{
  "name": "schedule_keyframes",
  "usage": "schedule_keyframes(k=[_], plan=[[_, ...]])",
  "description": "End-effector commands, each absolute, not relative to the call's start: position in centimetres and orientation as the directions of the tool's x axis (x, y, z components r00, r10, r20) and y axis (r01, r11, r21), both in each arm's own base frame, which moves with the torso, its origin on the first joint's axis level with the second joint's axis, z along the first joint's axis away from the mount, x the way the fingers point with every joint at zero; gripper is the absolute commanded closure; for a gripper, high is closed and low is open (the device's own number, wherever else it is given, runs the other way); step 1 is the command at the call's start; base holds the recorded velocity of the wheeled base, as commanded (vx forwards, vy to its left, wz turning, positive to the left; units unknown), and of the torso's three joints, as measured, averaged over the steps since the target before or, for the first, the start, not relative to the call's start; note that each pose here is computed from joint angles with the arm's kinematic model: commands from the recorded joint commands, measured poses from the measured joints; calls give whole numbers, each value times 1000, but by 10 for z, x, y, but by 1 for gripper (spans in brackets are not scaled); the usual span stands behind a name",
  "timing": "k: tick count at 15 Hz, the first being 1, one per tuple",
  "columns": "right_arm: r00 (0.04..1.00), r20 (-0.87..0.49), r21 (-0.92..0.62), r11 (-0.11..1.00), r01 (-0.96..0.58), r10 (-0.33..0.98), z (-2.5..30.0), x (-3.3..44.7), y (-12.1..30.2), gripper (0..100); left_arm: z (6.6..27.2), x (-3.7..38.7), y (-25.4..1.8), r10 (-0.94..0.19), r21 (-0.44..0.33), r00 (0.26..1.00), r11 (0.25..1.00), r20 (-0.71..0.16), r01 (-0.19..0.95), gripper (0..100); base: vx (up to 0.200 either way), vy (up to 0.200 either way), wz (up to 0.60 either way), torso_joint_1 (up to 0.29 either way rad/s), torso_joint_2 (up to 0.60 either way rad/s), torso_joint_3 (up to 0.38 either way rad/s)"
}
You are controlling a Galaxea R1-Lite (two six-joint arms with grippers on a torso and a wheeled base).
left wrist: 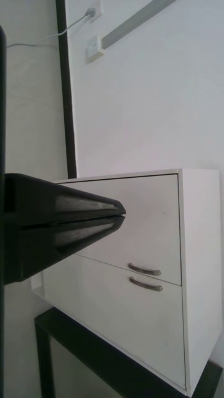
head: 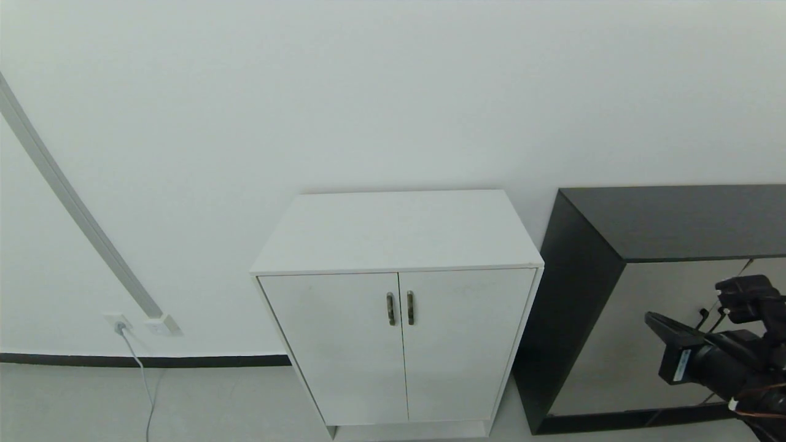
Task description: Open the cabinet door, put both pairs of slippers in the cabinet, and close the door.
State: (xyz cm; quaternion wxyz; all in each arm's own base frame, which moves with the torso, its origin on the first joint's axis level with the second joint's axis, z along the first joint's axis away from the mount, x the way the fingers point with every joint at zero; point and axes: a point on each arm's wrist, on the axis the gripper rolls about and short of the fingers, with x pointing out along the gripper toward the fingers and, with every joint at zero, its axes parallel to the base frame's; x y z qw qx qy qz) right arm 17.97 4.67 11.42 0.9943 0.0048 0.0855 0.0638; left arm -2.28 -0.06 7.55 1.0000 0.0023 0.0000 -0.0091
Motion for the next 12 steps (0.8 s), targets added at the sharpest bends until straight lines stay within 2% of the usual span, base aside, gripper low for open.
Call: schedule_keyframes(k=[1,6,12], plan=[[984,-133,21,993,-118,120,120,159,39,100,75,-23,-1,-18,5,1000,1000,0,18,100,0,0,0,0,0,0],[984,-142,11,995,-103,103,128,132,29,100,75,-23,-1,-18,5,1000,1000,0,18,100,0,0,0,0,0,0],[963,-227,6,989,-146,143,123,91,20,100,75,-23,-1,-18,5,1000,1000,0,18,100,0,0,0,0,0,0]])
